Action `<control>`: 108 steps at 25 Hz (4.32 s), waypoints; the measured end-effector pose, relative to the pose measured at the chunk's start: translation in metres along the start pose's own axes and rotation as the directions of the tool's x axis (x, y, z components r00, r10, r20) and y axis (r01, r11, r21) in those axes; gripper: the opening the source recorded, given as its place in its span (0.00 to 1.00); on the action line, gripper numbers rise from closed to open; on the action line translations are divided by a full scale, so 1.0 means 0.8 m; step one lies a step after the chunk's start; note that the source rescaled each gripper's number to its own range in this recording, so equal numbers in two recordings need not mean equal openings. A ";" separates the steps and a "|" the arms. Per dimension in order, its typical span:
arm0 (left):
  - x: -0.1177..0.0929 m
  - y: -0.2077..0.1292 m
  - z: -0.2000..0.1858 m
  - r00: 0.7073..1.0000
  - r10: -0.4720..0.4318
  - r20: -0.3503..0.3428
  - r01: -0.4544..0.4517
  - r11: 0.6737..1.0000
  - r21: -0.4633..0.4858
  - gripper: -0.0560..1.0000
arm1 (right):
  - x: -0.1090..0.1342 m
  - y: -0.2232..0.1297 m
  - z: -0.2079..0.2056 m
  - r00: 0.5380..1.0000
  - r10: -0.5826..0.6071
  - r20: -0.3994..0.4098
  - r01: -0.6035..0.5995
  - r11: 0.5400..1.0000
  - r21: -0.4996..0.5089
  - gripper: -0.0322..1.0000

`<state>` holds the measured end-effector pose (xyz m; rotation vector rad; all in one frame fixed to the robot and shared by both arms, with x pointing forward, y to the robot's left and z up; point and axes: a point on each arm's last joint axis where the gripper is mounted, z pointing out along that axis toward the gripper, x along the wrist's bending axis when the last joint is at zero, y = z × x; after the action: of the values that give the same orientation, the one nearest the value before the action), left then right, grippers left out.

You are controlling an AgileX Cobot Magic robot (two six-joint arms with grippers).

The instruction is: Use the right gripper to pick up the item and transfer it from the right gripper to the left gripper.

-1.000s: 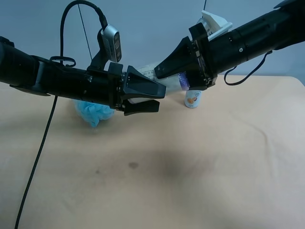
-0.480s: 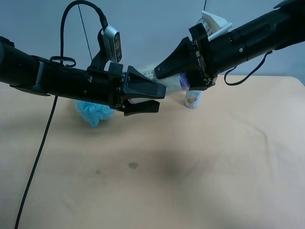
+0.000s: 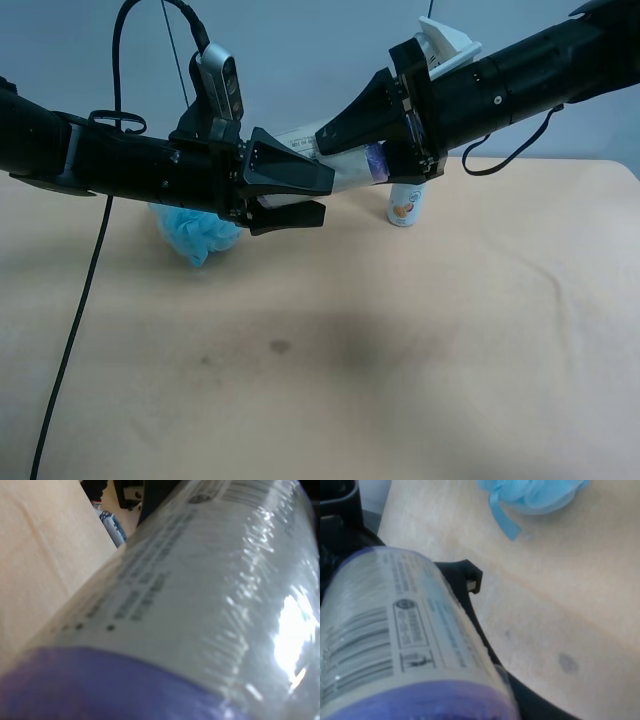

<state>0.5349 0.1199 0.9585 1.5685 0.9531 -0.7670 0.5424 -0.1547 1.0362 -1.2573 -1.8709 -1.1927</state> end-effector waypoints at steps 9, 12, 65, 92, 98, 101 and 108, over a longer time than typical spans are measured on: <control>0.000 0.000 0.000 1.000 0.001 -0.001 -0.001 1.000 0.000 0.18 | 0.000 0.000 0.000 1.000 0.004 0.002 -0.004 1.000 0.001 0.04; 0.000 0.000 0.000 1.000 -0.002 -0.001 0.002 1.000 0.001 0.22 | -0.001 0.000 0.000 1.000 0.005 0.009 -0.005 1.000 0.004 0.04; 0.002 0.038 -0.023 0.999 -0.039 -0.023 0.036 0.993 -0.115 0.54 | 0.001 -0.011 0.010 0.999 -0.011 0.042 0.007 0.995 0.095 0.03; 0.001 0.032 -0.024 0.999 0.003 -0.039 -0.004 0.999 -0.032 0.36 | 0.001 -0.011 0.010 0.999 -0.023 0.039 0.019 0.995 0.093 0.03; 0.001 0.031 -0.024 0.999 0.005 -0.039 -0.006 1.000 -0.027 0.35 | 0.001 -0.012 0.009 0.999 -0.029 0.041 0.025 0.995 0.100 0.03; 0.001 0.031 -0.024 0.999 0.005 -0.038 -0.006 1.000 -0.027 0.35 | 0.001 -0.012 0.009 0.999 -0.030 0.041 0.025 0.995 0.101 0.03; 0.001 0.030 -0.024 0.999 -0.005 -0.039 0.004 1.000 -0.013 0.34 | 0.001 -0.013 0.010 0.999 -0.033 0.040 0.028 0.993 0.112 0.03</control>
<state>0.5561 0.1366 0.9720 1.5757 0.9887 -0.7345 0.5323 -0.1488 1.0299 -1.2058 -1.9653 -1.0698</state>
